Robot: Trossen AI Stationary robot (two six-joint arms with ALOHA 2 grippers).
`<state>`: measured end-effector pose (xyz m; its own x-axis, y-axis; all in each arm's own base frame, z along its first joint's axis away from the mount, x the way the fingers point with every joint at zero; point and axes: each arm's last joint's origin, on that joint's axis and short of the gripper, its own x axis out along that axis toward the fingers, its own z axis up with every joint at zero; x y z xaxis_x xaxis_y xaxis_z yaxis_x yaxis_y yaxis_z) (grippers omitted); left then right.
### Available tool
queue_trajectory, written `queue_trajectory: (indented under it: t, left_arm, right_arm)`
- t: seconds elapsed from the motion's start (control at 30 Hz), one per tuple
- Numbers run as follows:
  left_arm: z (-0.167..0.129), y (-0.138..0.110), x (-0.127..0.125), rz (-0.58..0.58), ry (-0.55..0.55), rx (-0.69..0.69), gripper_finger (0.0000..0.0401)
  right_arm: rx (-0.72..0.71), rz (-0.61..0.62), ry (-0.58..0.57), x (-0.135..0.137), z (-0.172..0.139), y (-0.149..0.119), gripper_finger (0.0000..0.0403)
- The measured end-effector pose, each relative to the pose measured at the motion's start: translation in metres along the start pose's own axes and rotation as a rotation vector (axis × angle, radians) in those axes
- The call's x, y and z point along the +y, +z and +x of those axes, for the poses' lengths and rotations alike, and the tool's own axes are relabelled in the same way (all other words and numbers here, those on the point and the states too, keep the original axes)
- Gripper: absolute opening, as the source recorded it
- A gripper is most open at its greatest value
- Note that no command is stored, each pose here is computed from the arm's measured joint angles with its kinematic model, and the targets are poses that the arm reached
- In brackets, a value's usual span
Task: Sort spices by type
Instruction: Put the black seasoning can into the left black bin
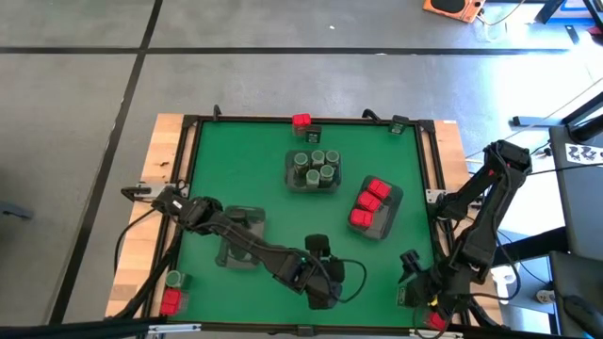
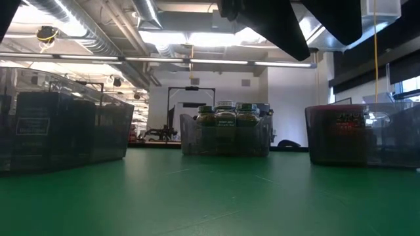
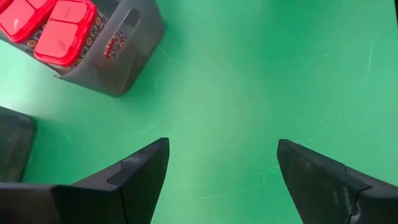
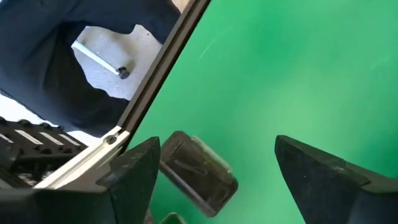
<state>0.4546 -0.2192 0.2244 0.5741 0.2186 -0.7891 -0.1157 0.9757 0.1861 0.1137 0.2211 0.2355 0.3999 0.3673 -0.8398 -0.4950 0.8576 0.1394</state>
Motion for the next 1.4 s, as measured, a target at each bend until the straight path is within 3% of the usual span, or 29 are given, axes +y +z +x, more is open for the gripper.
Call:
queue_trajectory:
  t: [0.23, 0.5, 0.63, 0.73, 0.87, 1.03, 1.23, 1.4]
  left_arm:
    - [0.001, 0.001, 0.003, -0.009, 0.003, 0.001, 0.0296]
    - [0.003, 0.002, 0.006, -0.014, 0.008, 0.003, 0.0296]
    - [0.003, 0.002, 0.006, -0.011, 0.009, 0.003, 0.0296]
    - [0.003, 0.002, 0.006, -0.010, 0.008, 0.003, 0.0296]
    - [0.003, 0.002, 0.006, -0.010, 0.008, 0.003, 0.0296]
    - [0.002, 0.000, 0.003, -0.003, 0.007, 0.010, 0.0296]
    - [-0.007, -0.015, -0.006, 0.021, 0.032, 0.089, 0.0296]
    - [-0.019, -0.034, -0.015, 0.049, 0.113, 0.176, 0.0296]
  right_arm:
    - [0.004, -0.115, -0.003, 0.004, 0.013, 0.002, 0.0317]
    - [0.147, -0.142, 0.067, 0.010, 0.037, -0.005, 0.0317]
    - [0.191, -0.192, 0.035, 0.010, 0.046, -0.009, 0.0313]
    - [0.238, -0.220, 0.005, 0.009, 0.055, -0.014, 0.0292]
    - [0.262, -0.221, -0.014, 0.009, 0.063, -0.016, 0.0231]
    - [0.210, -0.105, -0.091, 0.005, 0.063, -0.013, 0.0123]
    - [0.166, 0.080, -0.124, -0.010, 0.067, 0.000, 0.0116]
    - [0.096, 0.194, -0.176, -0.030, 0.065, 0.024, 0.0116]
